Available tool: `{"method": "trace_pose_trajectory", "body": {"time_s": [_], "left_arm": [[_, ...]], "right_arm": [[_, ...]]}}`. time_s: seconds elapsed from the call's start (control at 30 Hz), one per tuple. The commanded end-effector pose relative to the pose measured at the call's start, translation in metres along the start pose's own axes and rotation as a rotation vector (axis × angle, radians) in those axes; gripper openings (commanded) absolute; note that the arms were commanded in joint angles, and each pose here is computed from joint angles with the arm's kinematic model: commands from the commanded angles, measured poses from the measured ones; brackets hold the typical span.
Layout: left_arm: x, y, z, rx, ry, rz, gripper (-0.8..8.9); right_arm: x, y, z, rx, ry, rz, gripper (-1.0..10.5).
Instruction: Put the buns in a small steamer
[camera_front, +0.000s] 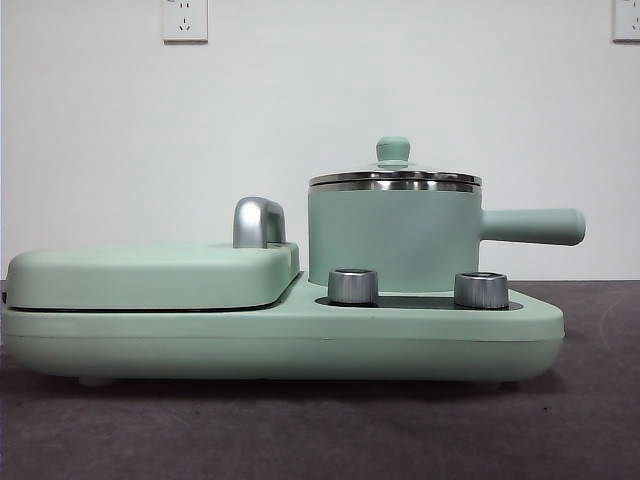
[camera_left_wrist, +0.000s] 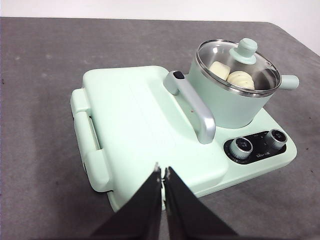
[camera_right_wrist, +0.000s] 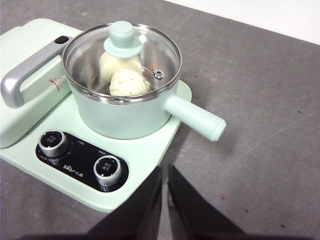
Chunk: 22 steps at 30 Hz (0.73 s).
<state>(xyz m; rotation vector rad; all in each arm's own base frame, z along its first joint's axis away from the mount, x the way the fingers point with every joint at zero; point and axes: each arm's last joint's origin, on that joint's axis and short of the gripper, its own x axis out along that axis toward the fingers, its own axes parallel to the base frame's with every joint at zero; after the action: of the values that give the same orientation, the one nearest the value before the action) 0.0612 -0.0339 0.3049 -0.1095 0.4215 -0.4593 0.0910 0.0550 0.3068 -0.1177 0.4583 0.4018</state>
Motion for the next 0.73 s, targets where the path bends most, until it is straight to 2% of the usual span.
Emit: {"method": "trace_pose_trajectory", "body": {"time_s": [0.03, 0.2, 0.33, 0.47, 0.73], "left_arm": [[-0.001, -0.001, 0.002, 0.002, -0.013, -0.003, 0.07], [-0.001, -0.001, 0.002, 0.002, -0.013, -0.003, 0.07], [0.000, 0.002, -0.002, 0.120, -0.029, 0.016, 0.07], [0.022, 0.017, -0.024, 0.189, -0.115, 0.126, 0.07], [0.063, 0.057, -0.094, 0.146, -0.273, 0.350, 0.07]], "right_arm": [[-0.001, 0.001, 0.003, 0.010, -0.015, 0.006, 0.2], [-0.001, 0.001, 0.003, 0.010, -0.015, 0.006, 0.2], [-0.001, 0.001, 0.003, 0.010, -0.015, 0.006, 0.2], [-0.001, 0.001, 0.003, 0.010, -0.015, 0.006, 0.2], [-0.001, 0.001, 0.003, 0.010, -0.015, 0.006, 0.2]]}}
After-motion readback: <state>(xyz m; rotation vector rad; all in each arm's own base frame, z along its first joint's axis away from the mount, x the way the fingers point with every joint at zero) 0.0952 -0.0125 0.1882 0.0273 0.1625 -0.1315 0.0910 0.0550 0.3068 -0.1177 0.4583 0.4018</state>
